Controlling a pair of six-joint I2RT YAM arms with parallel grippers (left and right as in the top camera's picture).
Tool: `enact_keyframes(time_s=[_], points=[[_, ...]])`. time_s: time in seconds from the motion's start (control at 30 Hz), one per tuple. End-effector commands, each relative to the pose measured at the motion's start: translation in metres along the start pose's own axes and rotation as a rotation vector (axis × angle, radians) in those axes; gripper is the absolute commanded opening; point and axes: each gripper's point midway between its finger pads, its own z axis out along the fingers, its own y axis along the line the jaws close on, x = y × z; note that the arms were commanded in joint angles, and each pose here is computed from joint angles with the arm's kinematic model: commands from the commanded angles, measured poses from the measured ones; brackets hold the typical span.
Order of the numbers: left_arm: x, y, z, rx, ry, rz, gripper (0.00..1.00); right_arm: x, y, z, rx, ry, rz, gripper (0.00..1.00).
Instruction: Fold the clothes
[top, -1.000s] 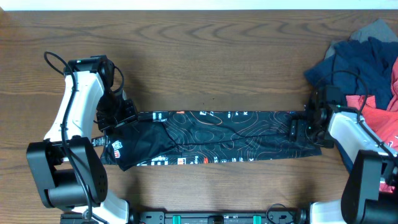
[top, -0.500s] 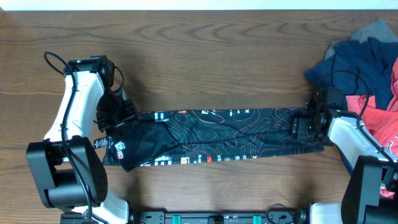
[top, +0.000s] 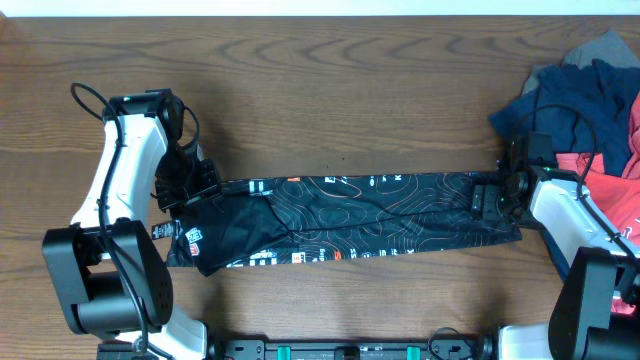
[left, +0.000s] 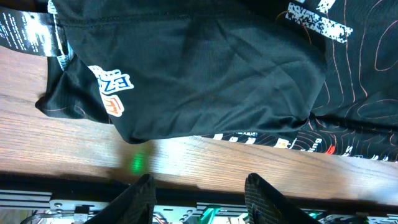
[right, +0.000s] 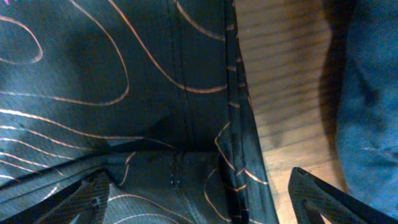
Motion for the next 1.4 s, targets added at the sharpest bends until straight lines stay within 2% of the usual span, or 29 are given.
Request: enact_keyframes(time_s=[0.0,0.23,0.3,0.33,0.4,0.5,0.53,0.67,0.73,0.77,0.8,0.87,0.9,1.0,1.2,1.37], points=[[0.002,-0.001,-0.004,0.009,-0.013,-0.007,0.49,-0.004,-0.006,0.004,0.022,-0.002,-0.020,0.92],[0.002,-0.001,-0.004,0.009,-0.013,-0.007,0.49,0.007,-0.006,0.027,0.023,0.057,-0.034,0.91],[0.002,-0.001,-0.004,0.008,-0.013,-0.007,0.48,0.009,-0.004,0.032,0.015,0.071,-0.036,0.88],[0.002,-0.001,-0.004,0.009,-0.013,-0.007,0.49,0.010,-0.003,0.033,0.010,0.077,-0.037,0.84],[0.002,-0.001,-0.004,0.009,-0.013,-0.007,0.48,0.012,-0.001,0.034,0.000,0.083,-0.037,0.69],[0.002,-0.001,-0.004,0.009,-0.014,-0.007,0.49,0.012,0.000,0.034,-0.003,0.085,-0.037,0.33],[0.002,-0.001,-0.004,0.009,-0.014,-0.007,0.49,0.012,0.000,0.034,-0.002,0.086,-0.037,0.26],[0.002,-0.001,-0.004,0.009,-0.014,-0.007,0.49,0.011,-0.001,0.034,-0.001,0.082,-0.032,0.16],[0.001,-0.001,-0.004,0.009,-0.017,-0.006,0.49,0.010,-0.002,0.033,0.008,0.079,-0.032,0.14],[0.001,-0.001,-0.004,0.010,-0.017,-0.006,0.49,0.009,-0.004,0.033,0.015,0.077,-0.033,0.16],[0.001,-0.001,-0.004,0.010,-0.017,-0.006,0.48,0.008,-0.005,0.033,0.022,0.074,-0.033,0.25],[0.001,-0.001,-0.004,0.010,-0.017,-0.006,0.49,0.004,-0.005,0.031,0.025,0.064,-0.032,0.51],[0.001,-0.001,-0.004,0.010,-0.018,-0.006,0.49,0.001,-0.005,0.030,0.024,0.058,-0.031,0.59],[0.001,-0.001,-0.004,0.010,-0.018,-0.006,0.49,-0.013,-0.012,0.019,0.057,0.035,-0.006,0.64],[0.001,-0.001,-0.004,0.010,-0.017,-0.006,0.49,-0.033,-0.017,0.004,0.083,-0.003,-0.029,0.83],[0.001,-0.001,-0.004,0.010,-0.019,-0.006,0.49,-0.025,-0.009,0.006,-0.017,0.031,-0.096,0.85]])
